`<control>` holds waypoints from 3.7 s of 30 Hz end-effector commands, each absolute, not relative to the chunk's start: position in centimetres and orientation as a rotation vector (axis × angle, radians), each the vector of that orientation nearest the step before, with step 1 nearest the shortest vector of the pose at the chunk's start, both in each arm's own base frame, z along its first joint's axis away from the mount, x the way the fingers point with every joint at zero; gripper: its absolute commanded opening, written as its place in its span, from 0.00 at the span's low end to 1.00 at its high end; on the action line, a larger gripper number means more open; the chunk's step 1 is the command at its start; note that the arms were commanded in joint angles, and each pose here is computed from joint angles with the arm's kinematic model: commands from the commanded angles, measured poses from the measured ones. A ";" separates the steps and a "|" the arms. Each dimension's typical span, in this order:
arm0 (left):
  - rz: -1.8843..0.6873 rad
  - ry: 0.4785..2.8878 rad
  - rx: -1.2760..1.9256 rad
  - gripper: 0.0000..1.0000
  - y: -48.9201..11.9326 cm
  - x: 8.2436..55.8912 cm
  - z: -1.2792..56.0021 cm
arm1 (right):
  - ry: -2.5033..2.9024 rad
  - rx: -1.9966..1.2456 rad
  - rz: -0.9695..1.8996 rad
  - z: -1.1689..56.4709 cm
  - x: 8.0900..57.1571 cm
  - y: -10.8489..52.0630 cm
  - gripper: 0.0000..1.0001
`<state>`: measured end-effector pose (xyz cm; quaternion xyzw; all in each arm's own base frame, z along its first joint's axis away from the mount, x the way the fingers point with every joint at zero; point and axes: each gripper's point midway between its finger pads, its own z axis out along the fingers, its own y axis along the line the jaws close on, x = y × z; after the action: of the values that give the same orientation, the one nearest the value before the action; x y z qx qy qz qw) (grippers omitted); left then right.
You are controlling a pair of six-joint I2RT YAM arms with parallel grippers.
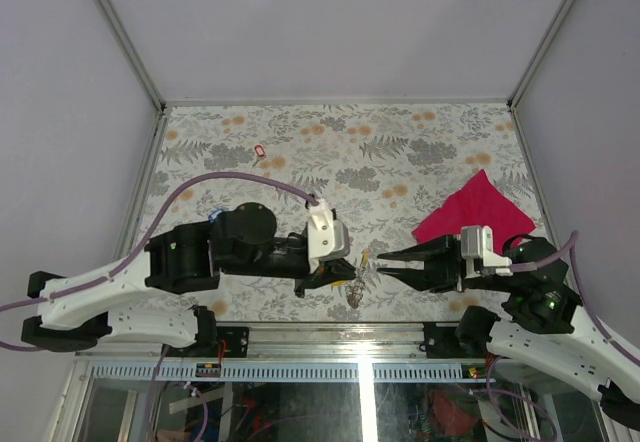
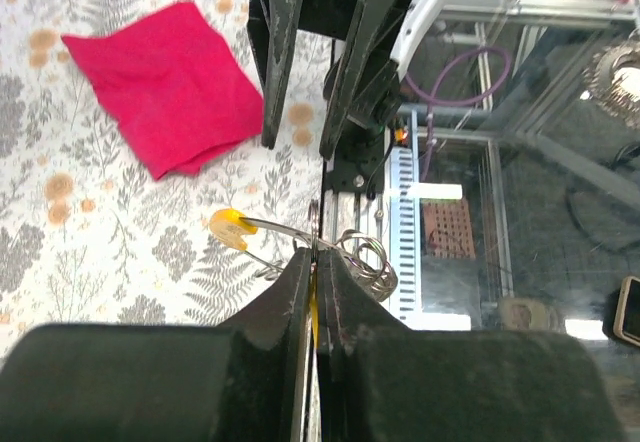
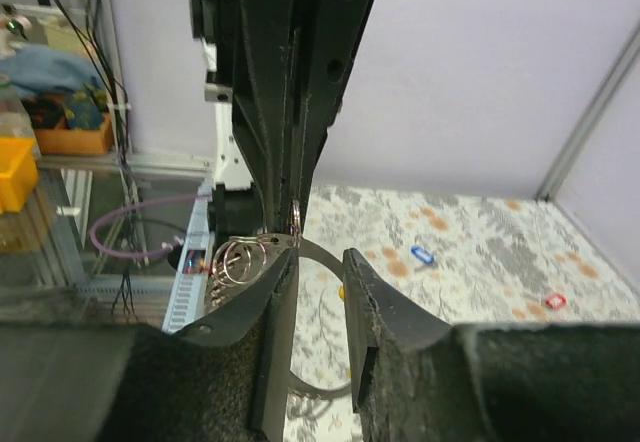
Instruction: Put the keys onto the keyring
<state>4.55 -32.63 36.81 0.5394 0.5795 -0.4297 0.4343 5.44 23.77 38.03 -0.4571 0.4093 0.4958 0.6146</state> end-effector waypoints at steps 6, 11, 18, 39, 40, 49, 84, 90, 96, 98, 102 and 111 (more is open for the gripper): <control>-0.794 1.701 1.539 0.00 -32.6 6.4 31.8 | 1.071 -1.126 1.029 35.3 6.9 23.7 0.33; -0.684 1.774 1.589 0.00 -32.3 7.2 30.9 | 1.097 -1.174 1.053 33.7 6.6 24.4 0.35; -0.655 1.791 1.619 0.00 -32.3 7.3 30.7 | 1.111 -1.195 1.051 32.3 6.9 24.9 0.35; -0.658 1.787 1.621 0.00 -32.6 7.3 30.5 | 1.081 -1.239 1.131 31.4 6.8 27.3 0.26; -0.657 1.788 1.622 0.00 -32.6 7.3 30.5 | 1.081 -1.239 1.132 31.4 6.8 27.3 0.24; -0.667 1.771 1.604 0.00 -32.4 7.3 31.0 | 1.099 -1.243 1.138 30.9 6.9 27.5 0.21; -0.984 1.482 1.282 0.21 -31.9 6.0 36.2 | 0.937 -1.019 1.254 37.4 5.8 26.0 0.01; -1.036 1.414 1.143 0.25 -31.0 6.4 37.7 | 0.908 -1.005 1.274 37.8 5.4 25.7 0.01; -1.082 1.375 1.058 0.31 -30.4 6.4 38.3 | 0.917 -0.994 1.258 38.2 5.5 25.4 0.01; -1.095 1.368 1.034 0.33 -30.5 6.5 38.4 | 0.938 -0.965 1.242 38.2 6.1 25.3 0.01; -1.110 1.371 0.991 0.39 -30.9 6.8 38.1 | 0.974 -0.906 1.205 38.2 7.2 25.1 0.01; -1.058 1.416 0.904 0.57 -31.4 8.5 36.4 | 0.950 -0.870 1.190 38.9 7.3 24.3 0.02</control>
<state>7.31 -31.09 34.39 0.4279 0.6085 -0.4347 0.5076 7.37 25.26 36.09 -0.4035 0.4503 0.5181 0.6049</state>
